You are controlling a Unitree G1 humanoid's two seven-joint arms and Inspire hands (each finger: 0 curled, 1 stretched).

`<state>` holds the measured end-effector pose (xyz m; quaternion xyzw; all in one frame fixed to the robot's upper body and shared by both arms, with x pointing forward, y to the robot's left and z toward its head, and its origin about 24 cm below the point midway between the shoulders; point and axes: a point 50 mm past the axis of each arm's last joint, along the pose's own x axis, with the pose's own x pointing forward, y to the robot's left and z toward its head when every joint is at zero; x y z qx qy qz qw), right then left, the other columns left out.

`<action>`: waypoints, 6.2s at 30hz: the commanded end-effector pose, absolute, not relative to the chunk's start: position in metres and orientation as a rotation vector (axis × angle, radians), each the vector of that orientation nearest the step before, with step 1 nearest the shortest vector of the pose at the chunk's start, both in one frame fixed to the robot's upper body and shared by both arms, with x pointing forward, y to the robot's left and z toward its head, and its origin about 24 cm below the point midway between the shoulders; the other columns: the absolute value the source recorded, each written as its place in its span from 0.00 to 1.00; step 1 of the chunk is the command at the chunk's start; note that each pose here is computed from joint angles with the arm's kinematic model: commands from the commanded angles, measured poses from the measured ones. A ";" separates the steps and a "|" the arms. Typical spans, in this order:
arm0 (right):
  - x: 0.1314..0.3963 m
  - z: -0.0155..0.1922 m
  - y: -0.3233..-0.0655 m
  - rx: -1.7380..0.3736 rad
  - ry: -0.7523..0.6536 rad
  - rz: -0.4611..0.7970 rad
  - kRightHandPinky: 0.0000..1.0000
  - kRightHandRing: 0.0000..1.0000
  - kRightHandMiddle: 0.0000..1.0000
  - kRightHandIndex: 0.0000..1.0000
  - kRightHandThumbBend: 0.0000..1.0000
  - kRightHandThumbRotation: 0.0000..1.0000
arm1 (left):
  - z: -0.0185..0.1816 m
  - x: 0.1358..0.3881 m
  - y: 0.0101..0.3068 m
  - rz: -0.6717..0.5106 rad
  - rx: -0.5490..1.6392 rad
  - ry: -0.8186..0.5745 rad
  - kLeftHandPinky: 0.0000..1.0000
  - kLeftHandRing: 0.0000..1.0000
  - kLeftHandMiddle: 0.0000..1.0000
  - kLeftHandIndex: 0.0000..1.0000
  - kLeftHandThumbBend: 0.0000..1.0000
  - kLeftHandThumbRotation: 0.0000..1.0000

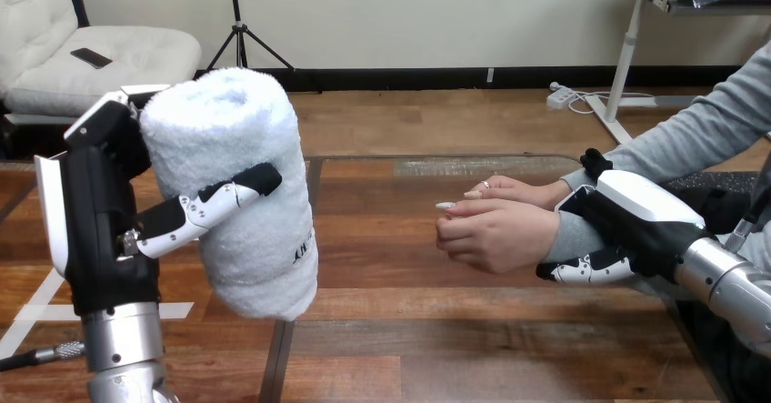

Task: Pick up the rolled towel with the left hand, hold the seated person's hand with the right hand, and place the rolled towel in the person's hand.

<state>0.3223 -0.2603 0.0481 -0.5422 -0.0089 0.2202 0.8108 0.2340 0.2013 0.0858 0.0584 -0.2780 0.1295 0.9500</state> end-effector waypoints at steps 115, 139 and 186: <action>0.332 0.071 -0.251 -1.052 -0.135 0.446 0.19 0.22 0.28 0.30 0.52 0.24 | 0.079 0.335 0.086 -0.032 -0.042 -0.473 0.30 0.34 0.39 0.41 0.61 0.00; 0.334 0.072 -0.246 -1.049 -0.146 0.454 0.18 0.22 0.27 0.29 0.52 0.30 | 0.075 0.332 0.067 -0.067 -0.097 -0.444 0.31 0.34 0.39 0.41 0.63 0.00; 0.332 0.070 -0.243 -1.046 -0.161 0.465 0.18 0.22 0.27 0.28 0.52 0.28 | 0.052 0.312 0.032 -0.138 -0.197 -0.337 0.30 0.35 0.40 0.41 0.62 0.00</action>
